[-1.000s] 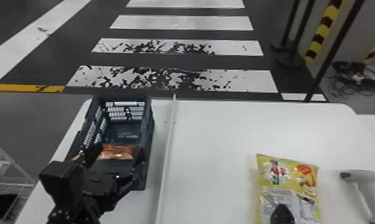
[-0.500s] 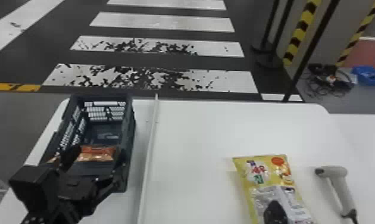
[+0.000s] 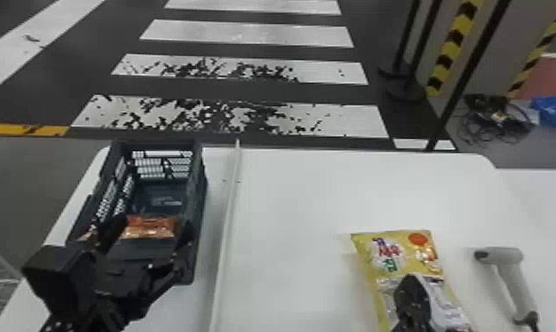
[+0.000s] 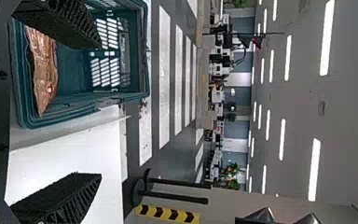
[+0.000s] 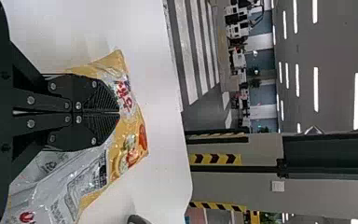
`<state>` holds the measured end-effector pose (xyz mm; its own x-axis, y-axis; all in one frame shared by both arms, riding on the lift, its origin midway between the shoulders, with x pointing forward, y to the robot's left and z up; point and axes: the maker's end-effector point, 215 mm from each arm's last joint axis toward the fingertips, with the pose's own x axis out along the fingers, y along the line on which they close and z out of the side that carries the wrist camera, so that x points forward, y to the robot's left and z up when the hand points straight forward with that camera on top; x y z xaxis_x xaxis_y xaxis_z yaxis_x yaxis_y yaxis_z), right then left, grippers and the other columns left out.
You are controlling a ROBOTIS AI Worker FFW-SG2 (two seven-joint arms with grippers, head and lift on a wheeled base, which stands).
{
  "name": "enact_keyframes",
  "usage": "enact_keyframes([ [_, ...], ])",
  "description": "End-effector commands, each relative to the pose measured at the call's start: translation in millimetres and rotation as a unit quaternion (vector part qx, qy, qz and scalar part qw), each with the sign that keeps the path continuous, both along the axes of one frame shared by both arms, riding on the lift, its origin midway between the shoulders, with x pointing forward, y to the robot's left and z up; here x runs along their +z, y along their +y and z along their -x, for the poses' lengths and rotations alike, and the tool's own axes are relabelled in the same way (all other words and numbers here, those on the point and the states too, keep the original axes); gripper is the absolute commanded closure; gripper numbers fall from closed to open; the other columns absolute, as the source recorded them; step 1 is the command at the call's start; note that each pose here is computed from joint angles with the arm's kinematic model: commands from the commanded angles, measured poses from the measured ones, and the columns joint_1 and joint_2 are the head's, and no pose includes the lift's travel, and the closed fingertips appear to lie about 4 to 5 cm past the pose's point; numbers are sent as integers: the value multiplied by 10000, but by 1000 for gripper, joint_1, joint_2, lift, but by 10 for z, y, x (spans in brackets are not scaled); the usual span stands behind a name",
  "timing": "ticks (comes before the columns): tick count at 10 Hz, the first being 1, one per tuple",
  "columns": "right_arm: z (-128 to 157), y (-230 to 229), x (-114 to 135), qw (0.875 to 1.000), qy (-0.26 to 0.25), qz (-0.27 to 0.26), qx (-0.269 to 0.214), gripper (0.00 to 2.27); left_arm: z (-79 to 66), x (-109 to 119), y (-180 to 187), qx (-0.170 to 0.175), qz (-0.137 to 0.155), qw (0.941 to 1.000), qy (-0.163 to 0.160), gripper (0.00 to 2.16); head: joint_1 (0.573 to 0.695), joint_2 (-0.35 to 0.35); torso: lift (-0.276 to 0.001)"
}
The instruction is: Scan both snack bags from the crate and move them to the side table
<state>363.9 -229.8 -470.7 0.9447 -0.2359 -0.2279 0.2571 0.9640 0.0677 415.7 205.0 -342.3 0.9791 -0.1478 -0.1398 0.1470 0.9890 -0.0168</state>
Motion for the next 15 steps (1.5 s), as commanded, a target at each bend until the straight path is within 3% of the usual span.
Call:
enact_keyframes([
  [1,-179,-126,-16,9998,-31,215,-18,2243,7,-5,-28,-34,4,10000,5,-1,695,-35,-95],
  [6,-330,-628,-91,9983,52,503,-274,2243,40,-41,-57,-52,-28,10000,44,-2,695,-109,-95],
  [13,-241,-635,-452,9980,189,523,-314,2243,77,-8,-113,-74,15,10000,-43,-2,695,-138,-95],
  [15,-237,-720,-243,9977,-54,500,-457,2243,81,4,-120,-88,26,9999,-65,-2,695,-142,-95],
])
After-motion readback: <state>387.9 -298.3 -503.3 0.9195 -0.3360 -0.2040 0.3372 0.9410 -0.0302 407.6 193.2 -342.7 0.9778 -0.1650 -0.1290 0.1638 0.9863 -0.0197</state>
